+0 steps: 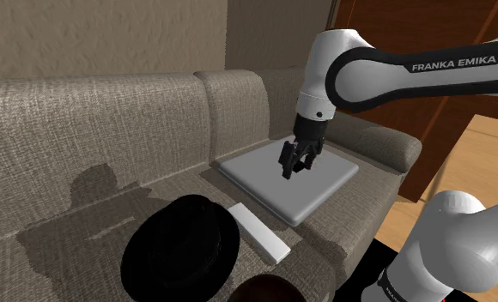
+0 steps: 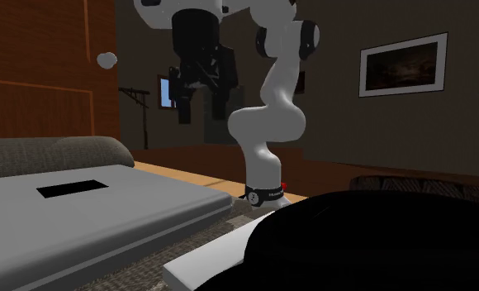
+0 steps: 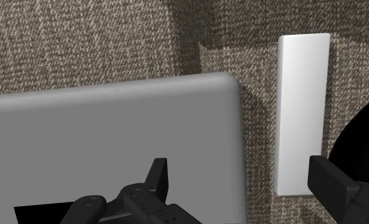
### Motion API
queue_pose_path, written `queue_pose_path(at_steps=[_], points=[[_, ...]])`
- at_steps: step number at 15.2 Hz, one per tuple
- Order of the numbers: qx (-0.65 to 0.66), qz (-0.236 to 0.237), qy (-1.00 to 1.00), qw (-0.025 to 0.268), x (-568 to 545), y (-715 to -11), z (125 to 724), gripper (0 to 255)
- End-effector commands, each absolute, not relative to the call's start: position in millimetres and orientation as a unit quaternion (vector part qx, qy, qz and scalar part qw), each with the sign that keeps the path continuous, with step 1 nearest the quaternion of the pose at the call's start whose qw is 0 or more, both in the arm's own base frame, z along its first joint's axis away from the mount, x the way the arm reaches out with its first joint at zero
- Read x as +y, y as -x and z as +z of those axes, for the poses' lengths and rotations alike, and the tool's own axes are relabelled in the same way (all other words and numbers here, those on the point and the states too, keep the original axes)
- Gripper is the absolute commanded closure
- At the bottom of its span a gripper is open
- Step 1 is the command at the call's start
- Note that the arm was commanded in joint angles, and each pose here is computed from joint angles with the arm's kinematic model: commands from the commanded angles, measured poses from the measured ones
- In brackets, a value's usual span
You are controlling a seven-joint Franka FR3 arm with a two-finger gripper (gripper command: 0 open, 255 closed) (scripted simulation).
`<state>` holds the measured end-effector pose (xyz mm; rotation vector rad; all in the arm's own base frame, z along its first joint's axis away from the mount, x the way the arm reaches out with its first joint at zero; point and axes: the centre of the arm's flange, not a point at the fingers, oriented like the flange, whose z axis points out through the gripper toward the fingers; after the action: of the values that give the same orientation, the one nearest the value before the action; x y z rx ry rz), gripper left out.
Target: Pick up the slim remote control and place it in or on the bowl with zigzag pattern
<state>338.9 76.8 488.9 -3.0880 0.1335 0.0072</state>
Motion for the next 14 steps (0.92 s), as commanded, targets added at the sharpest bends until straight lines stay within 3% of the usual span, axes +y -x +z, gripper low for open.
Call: queue_pose_path(at_steps=[1, 14], points=[[0.044, 0.002, 0.999, 0.021, 97.8, -342.0, 469.9, 0], [0.043, 0.004, 0.999, -0.005, 198.1, -363.4, 359.9, 0]])
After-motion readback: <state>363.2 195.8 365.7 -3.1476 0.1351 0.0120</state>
